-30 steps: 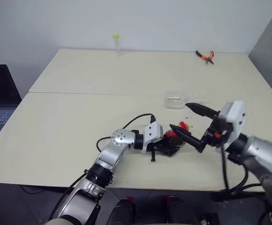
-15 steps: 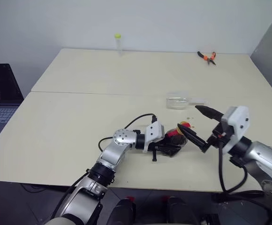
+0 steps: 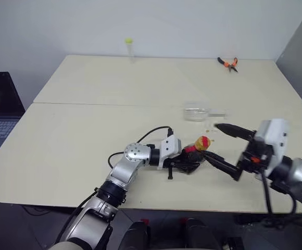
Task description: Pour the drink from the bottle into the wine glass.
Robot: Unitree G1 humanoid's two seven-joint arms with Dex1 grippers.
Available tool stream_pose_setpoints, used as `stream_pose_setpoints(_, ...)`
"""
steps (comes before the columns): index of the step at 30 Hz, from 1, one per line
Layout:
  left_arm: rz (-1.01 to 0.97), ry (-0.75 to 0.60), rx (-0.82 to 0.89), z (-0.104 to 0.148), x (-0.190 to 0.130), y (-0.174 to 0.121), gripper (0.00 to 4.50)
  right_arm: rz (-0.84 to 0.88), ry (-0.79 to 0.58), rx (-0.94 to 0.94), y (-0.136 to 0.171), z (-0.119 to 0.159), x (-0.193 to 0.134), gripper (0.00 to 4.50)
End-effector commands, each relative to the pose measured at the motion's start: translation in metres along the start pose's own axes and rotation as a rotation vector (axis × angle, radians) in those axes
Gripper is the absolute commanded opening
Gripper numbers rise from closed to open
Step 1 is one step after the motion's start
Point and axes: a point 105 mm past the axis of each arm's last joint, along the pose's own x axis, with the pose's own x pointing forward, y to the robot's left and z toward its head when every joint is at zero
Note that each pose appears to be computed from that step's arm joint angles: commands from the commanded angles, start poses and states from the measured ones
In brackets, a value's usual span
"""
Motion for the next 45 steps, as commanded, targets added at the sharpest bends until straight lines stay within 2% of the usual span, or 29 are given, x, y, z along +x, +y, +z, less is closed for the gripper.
stream_pose_setpoints(1,-0.006,-0.028,0.043,0.012,0.001,0.002,0.66,-0.079,-0.030,-0.047,-0.005,0.002,0.013,4.50)
stream_pose_setpoints(4,-0.008,-0.028,0.044,0.012,0.002,0.002,0.66,-0.139,-0.021,-0.054,-0.015,-0.004,0.017,4.50)
stream_pose_setpoints(10,-0.005,-0.025,0.043,0.011,0.000,0.002,0.66,-0.170,0.018,-0.040,-0.030,-0.011,-0.007,4.50)
stream_pose_setpoints(21,-0.009,-0.019,0.039,0.009,-0.002,0.001,0.66,0.015,0.061,0.161,-0.001,-0.015,-0.033,4.50)
stream_pose_setpoints(32,-0.015,-0.017,0.041,0.009,0.000,0.001,0.65,-0.043,0.002,0.219,-0.001,-0.015,-0.001,4.50)
stream_pose_setpoints(40,-0.011,-0.016,0.042,0.009,-0.001,0.001,0.65,-0.065,-0.020,0.244,-0.003,-0.016,0.004,4.50)
stream_pose_setpoints(43,-0.009,-0.014,0.041,0.008,-0.001,0.001,0.65,-0.067,-0.031,0.262,-0.003,-0.015,0.005,3.94)
stream_pose_setpoints(45,-0.009,-0.013,0.042,0.008,-0.002,0.001,0.65,-0.057,-0.032,0.272,-0.001,-0.015,0.005,3.27)
